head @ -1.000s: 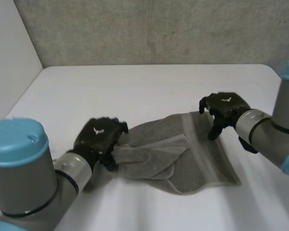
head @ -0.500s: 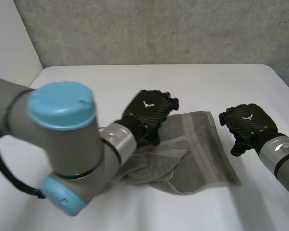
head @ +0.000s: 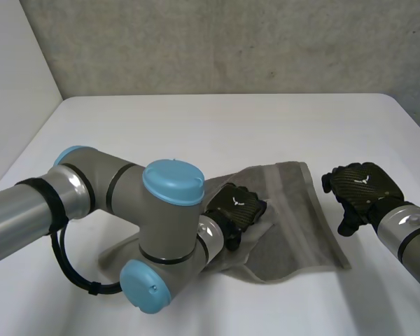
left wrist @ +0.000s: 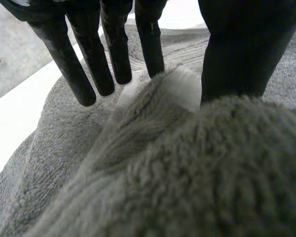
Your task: Fold the towel.
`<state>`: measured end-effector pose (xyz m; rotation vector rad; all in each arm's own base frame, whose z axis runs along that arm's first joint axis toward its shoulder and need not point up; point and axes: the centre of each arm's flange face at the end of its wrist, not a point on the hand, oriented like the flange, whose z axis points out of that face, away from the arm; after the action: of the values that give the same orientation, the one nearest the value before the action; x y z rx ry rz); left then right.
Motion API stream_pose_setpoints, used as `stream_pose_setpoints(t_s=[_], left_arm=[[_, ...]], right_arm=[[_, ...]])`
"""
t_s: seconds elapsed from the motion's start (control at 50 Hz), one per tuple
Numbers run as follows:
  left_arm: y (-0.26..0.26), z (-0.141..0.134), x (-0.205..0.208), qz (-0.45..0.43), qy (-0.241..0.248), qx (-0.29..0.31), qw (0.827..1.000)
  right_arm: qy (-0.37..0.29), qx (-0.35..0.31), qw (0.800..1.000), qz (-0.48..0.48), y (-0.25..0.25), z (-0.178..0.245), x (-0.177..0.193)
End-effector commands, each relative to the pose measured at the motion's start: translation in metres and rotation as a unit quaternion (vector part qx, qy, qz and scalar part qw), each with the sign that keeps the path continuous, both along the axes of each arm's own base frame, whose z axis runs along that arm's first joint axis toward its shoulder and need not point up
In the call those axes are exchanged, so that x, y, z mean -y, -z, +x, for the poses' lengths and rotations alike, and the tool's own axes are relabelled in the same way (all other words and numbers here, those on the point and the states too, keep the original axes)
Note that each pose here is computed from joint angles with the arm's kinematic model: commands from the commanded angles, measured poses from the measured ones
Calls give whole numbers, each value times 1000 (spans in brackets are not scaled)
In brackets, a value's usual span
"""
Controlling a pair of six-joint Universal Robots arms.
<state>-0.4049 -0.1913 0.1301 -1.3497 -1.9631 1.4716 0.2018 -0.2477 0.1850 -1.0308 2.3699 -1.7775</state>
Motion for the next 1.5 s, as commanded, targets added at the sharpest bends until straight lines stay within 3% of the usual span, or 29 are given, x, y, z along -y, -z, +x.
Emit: stream_pose_setpoints(t_s=[0.02, 0.3, 0.5, 0.64, 1.0, 1.5], left_arm=[[-9, 6, -1, -3, -10, 3, 1000], [-31, 20, -2, -33, -15, 13, 999], [-54, 49, 15, -63, -100, 20, 993], [-69, 73, 29, -75, -138, 10, 987], [-63, 97, 41, -67, -171, 19, 983], [-66, 111, 52, -67, -196, 16, 978]], right_arm=[[-1, -1, 1000, 1, 0, 0, -1], [-7, 0, 1000, 3, 0, 2, -3], [-4, -7, 999, 34, -4, -2, -13], [-46, -10, 993, 106, 1, 7, -38], [-85, -15, 989, 122, 40, 24, -42], [-96, -42, 994, 35, 58, 29, -21]])
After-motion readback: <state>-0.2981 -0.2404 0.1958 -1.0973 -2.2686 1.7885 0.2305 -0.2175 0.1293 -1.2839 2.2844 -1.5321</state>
